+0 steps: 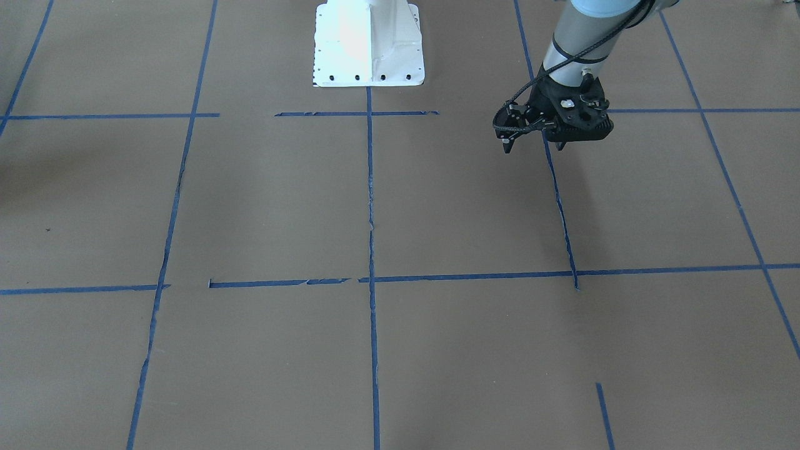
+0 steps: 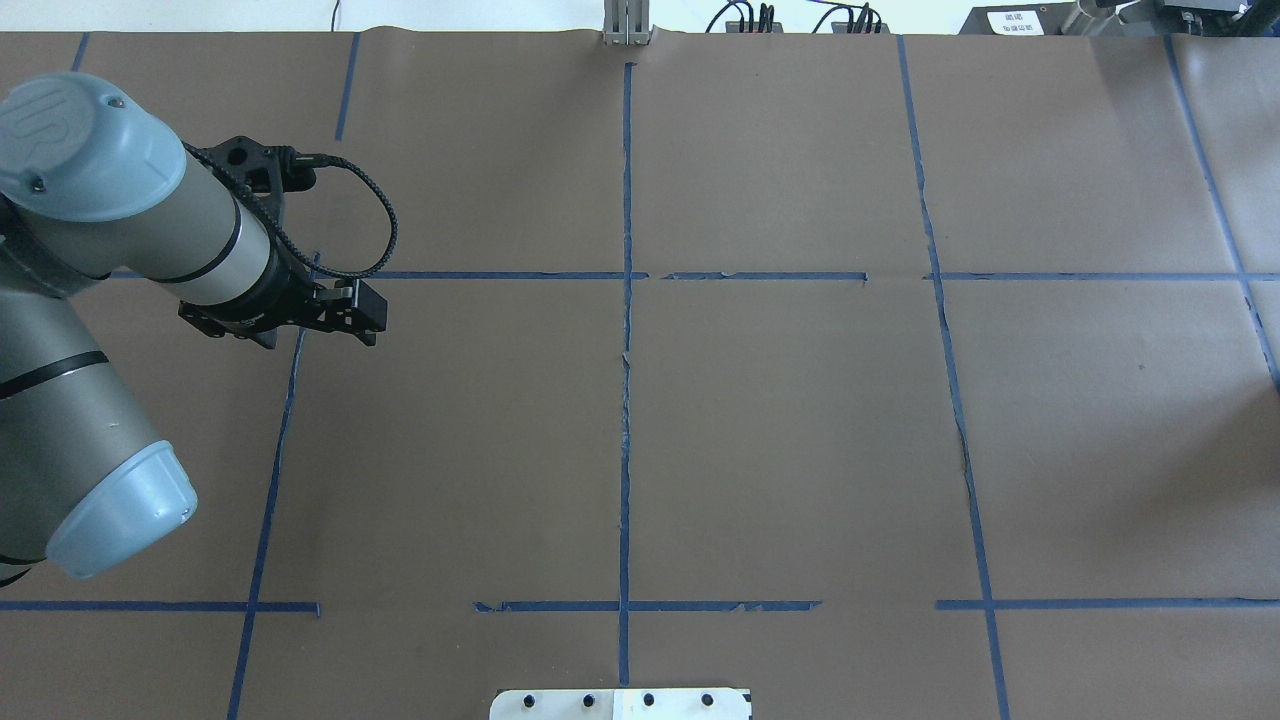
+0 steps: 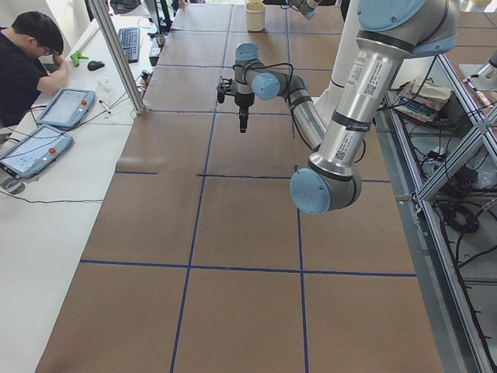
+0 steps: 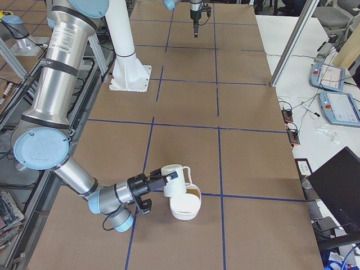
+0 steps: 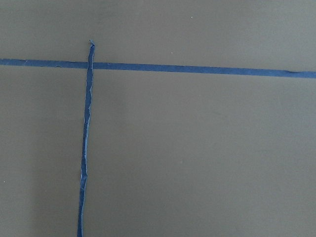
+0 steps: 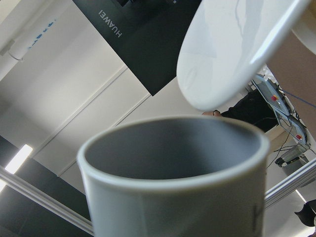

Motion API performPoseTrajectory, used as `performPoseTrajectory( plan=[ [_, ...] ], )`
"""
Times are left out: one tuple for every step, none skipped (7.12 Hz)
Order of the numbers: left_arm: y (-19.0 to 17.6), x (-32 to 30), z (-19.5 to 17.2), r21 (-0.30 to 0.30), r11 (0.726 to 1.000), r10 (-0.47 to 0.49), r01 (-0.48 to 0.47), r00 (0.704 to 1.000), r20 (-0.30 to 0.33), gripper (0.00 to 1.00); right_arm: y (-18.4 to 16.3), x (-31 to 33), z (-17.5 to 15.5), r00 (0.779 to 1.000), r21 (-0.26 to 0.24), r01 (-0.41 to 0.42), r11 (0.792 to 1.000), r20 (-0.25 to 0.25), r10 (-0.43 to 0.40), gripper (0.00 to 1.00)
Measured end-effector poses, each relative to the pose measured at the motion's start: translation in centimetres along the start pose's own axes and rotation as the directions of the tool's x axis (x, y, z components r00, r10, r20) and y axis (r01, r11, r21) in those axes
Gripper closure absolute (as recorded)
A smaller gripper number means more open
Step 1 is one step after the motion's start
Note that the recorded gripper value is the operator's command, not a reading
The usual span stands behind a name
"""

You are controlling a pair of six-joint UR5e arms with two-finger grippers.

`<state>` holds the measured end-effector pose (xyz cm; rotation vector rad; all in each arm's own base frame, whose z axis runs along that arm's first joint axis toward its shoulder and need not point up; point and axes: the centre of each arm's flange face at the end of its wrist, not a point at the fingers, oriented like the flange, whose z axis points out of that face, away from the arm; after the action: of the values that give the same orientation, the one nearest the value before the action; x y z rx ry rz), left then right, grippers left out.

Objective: Left arm hands cup to right arm to dump lemon

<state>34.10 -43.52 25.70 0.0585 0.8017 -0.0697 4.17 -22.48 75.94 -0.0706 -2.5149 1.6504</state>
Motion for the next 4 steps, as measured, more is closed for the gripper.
performPoseTrajectory(
  plan=[
    [0.0, 0.0, 0.0, 0.000, 1.000, 0.000, 0.000, 1.000, 0.001, 0.00, 0.0, 0.0, 0.0, 1.000, -0.001, -0.009, 1.000, 0.000, 0.009, 0.95],
    [-0.1, 0.0, 0.1, -0.001, 1.000, -0.001, 0.001, 1.000, 0.001, 0.00, 0.0, 0.2, 0.2, 1.000, 0.001, -0.006, 1.000, -0.002, 0.006, 0.95],
    [-0.1, 0.0, 0.1, -0.001, 1.000, -0.001, 0.001, 1.000, 0.002, 0.00, 0.1, 0.4, 0.7, 1.000, 0.010, 0.011, 1.000, -0.005, -0.011, 0.95],
    [-0.1, 0.0, 0.2, -0.001, 1.000, -0.001, 0.001, 1.000, 0.002, 0.00, 0.5, 0.8, 1.5, 0.999, 0.018, 0.052, 0.998, -0.007, -0.052, 0.95]
  ],
)
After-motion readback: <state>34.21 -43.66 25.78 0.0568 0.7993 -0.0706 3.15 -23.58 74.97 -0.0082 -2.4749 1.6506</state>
